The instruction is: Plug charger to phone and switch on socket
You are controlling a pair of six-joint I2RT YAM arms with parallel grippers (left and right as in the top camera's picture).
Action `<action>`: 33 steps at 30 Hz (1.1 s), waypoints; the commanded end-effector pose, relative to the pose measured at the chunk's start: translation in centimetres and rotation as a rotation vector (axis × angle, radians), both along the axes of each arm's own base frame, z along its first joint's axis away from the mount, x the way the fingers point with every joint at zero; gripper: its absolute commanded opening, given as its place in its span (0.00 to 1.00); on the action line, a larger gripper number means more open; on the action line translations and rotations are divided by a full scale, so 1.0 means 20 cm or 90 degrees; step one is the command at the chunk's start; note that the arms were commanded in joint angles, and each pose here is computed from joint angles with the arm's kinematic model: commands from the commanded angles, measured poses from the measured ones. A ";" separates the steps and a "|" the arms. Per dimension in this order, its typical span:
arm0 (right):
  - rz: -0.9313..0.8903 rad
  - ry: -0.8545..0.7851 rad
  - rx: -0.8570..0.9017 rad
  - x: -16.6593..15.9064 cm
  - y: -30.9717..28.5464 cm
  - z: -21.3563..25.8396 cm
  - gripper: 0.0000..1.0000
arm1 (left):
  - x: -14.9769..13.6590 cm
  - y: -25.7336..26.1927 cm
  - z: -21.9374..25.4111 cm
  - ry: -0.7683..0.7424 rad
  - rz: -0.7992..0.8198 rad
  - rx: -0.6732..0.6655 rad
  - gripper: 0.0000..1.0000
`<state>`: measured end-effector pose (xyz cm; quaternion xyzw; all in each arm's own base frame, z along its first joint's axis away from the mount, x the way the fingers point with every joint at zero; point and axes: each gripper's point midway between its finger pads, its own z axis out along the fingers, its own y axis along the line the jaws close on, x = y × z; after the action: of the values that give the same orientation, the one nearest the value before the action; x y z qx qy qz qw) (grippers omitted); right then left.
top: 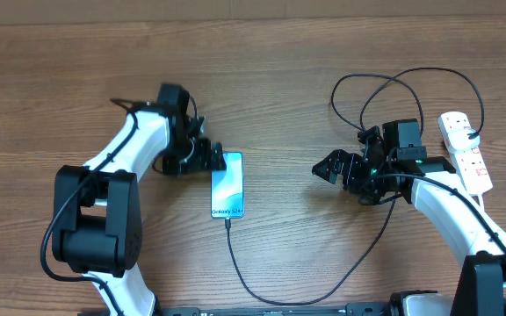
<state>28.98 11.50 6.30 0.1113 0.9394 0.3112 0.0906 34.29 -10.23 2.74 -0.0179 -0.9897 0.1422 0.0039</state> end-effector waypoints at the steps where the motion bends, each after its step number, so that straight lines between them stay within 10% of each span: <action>1: 0.002 -0.022 -0.004 0.04 0.00 0.04 1.00 | 0.17 0.01 0.18 -0.066 -0.002 0.011 0.98; 15: 0.002 -0.022 -0.004 0.04 0.00 0.04 1.00 | 0.09 0.15 1.06 -0.310 0.065 0.058 1.00; 33: 0.002 -0.030 -0.004 0.05 0.00 0.04 1.00 | -0.79 0.45 1.70 -0.578 0.212 0.078 0.99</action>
<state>29.17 11.50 6.36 0.1098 0.9390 0.3119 0.0949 20.58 -2.41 36.38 0.0492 -0.8993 0.0649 -0.4296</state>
